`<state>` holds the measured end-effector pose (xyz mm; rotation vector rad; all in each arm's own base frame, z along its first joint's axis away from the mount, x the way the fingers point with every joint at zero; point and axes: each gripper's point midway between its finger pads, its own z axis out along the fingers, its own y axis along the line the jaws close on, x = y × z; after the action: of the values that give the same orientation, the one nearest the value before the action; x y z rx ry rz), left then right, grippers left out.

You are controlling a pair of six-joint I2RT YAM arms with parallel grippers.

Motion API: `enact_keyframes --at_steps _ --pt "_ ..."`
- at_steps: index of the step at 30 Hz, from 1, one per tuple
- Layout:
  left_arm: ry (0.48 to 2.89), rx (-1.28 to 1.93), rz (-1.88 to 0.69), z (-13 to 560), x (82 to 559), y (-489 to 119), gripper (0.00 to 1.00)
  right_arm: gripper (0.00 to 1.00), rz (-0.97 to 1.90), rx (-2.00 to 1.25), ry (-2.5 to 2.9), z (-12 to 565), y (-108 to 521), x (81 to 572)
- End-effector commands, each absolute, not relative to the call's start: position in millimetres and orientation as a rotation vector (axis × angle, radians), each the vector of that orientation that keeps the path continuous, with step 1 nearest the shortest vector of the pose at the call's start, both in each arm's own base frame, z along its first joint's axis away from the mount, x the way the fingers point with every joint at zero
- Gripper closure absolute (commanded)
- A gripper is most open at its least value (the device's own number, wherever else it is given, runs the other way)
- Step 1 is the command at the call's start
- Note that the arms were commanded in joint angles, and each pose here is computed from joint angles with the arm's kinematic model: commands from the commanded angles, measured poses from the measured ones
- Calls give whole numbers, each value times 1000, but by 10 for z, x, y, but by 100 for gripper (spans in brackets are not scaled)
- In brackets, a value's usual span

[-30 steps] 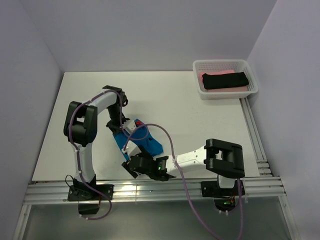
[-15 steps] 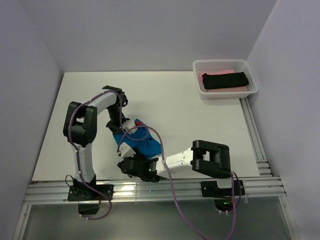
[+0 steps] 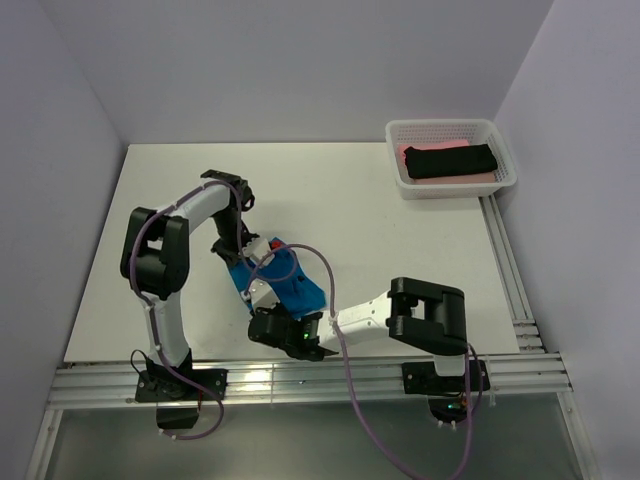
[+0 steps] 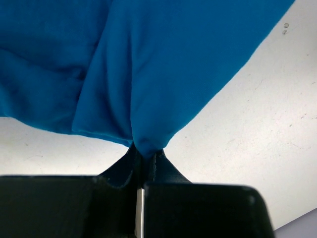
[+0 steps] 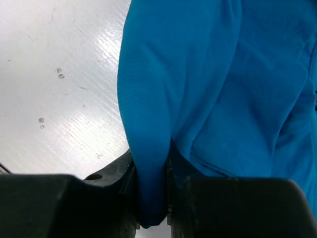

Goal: Roll the t-shirts
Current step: Roll the tshirt

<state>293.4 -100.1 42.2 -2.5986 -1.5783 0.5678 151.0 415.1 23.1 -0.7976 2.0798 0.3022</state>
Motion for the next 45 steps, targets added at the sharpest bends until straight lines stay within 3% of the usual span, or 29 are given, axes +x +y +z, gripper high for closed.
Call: enact_keyframes --at_steps 1,3,11,21,45 --pt "-1560 -2658 547 621 2889 -1016 100 89 390 -785 2142 150 4077 1381" --pt "-1557 -2683 547 663 2889 -1037 100 95 441 -772 2159 114 4060 1335" --pt "-1541 -2776 594 801 2777 -1055 100 100 540 -819 2196 43 3918 1162" --pt "-1549 -2833 701 853 2658 -1146 100 100 843 -761 2186 204 3745 892" --pt "-1590 -2872 881 794 3031 -1587 100 100 1295 -435 2316 248 3572 795"
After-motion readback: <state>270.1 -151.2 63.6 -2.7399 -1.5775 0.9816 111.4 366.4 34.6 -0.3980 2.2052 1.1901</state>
